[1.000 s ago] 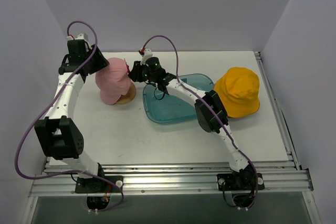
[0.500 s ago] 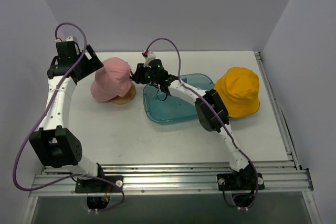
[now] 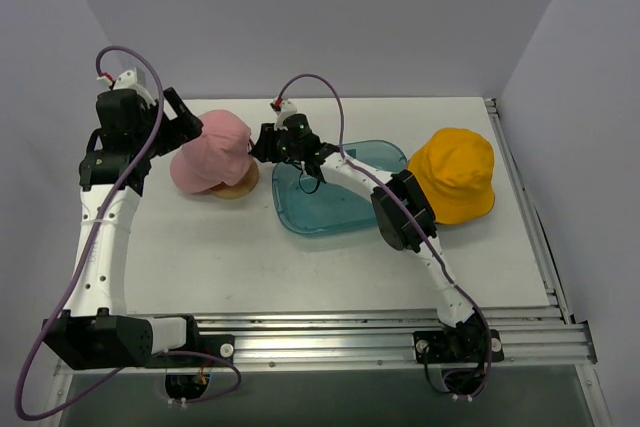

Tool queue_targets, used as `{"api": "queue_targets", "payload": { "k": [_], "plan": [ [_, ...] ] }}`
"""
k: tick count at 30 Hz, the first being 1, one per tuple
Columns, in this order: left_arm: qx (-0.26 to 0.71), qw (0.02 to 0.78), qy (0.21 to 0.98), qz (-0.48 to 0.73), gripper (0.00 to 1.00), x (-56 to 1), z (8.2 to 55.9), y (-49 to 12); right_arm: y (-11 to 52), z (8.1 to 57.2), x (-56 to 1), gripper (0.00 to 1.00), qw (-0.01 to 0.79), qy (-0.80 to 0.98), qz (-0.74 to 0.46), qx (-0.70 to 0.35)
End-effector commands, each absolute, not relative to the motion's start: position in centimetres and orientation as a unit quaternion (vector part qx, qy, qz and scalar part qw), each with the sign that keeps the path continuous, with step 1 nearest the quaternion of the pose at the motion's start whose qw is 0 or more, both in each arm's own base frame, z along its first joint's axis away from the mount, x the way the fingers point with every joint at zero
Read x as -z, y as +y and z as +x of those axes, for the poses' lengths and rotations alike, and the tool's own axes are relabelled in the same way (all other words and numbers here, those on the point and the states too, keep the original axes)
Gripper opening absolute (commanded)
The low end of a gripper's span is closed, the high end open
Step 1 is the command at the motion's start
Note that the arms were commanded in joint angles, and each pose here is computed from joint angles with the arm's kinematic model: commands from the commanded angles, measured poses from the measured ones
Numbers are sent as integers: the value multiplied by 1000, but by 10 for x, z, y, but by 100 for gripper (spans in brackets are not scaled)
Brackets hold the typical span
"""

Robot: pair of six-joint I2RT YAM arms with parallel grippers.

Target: Stack the hats

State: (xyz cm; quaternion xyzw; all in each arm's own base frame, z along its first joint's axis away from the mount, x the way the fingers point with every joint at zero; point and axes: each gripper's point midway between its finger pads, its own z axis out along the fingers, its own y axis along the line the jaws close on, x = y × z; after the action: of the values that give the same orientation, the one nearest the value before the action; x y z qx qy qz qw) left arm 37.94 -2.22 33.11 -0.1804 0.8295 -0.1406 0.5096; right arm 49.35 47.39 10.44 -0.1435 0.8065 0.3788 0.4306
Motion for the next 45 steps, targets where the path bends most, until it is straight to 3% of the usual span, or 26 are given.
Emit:
{"api": "queue_targets", "payload": {
  "k": [1, 6, 37, 45],
  "plan": [
    [149, 522, 823, -170, 94, -332, 383, -28, 464, 492, -103, 35, 422, 820, -139, -362],
    [180, 519, 822, -151, 94, -334, 379, -47, 462, 491, -125, 40, 433, 812, -137, -365],
    [229, 537, 806, -95, 94, -349, 354, -81, 457, 492, -217, 41, 482, 773, -133, -390],
    [214, 549, 803, -93, 94, -352, 346, -78, 458, 490, -218, 40, 483, 769, -132, -397]
  ]
}}
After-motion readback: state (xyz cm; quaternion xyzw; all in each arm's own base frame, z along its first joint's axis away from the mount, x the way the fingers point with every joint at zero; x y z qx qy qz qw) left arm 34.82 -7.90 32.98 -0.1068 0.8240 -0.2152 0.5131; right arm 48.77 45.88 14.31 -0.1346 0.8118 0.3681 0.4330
